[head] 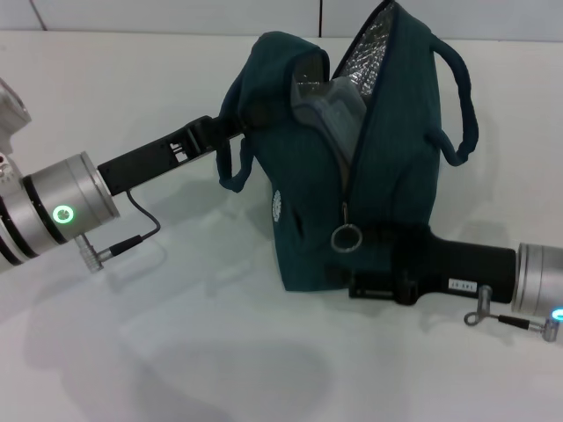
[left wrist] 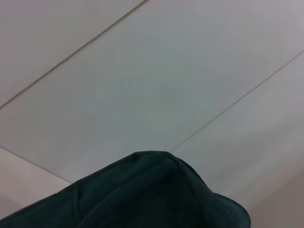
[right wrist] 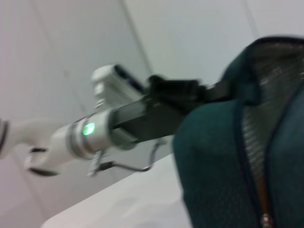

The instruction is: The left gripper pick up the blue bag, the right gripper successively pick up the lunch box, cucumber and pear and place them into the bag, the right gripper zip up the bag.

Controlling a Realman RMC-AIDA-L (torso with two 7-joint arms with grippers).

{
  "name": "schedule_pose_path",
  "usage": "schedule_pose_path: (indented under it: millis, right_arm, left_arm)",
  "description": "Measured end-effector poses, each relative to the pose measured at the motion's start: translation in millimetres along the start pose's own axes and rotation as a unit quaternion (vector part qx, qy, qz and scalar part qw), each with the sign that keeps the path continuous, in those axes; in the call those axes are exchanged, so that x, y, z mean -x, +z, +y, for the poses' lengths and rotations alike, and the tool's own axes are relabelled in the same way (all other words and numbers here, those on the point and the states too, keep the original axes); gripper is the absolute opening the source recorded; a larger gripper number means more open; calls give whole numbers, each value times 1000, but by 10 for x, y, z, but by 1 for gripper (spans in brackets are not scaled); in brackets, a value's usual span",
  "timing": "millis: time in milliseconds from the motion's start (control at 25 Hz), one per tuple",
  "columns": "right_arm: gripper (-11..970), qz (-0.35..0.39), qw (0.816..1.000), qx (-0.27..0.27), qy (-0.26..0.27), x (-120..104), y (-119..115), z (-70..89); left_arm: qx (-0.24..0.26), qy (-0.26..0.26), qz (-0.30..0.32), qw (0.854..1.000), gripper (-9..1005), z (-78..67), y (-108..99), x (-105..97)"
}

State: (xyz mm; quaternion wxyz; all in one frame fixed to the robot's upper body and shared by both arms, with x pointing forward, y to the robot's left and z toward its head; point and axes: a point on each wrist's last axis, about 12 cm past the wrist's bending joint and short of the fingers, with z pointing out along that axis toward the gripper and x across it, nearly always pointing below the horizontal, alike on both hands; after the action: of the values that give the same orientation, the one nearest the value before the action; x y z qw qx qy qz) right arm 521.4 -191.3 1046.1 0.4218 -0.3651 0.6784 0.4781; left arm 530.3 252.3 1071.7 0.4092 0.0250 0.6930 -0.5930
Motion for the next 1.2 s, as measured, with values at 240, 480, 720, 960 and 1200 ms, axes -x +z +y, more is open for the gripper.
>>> schedule_pose_path:
  millis: [240,480,720,960,1200]
  right_arm:
    - [719,-12,1000,-1,-3,48,28,-10]
    - [707,-8,1000,7,-6,71,55,-7]
    - [695,-6,1000,1,-1,63,40,-22]
    - [622,-5,1000,-14,5,28,21,-44]
    - [487,4,1000,-23,6,-1,24,-58]
  left_arm:
    - [2,5,0,1000,164,1,-4,23]
    - [2,10,-1,1000,164,2,-2,28]
    - [2,11,-2,1000,165,1,-7,28]
    - [2,10,-2,1000,165,1,-7,24]
    - [0,9,-2,1000,166,-1,-8,20]
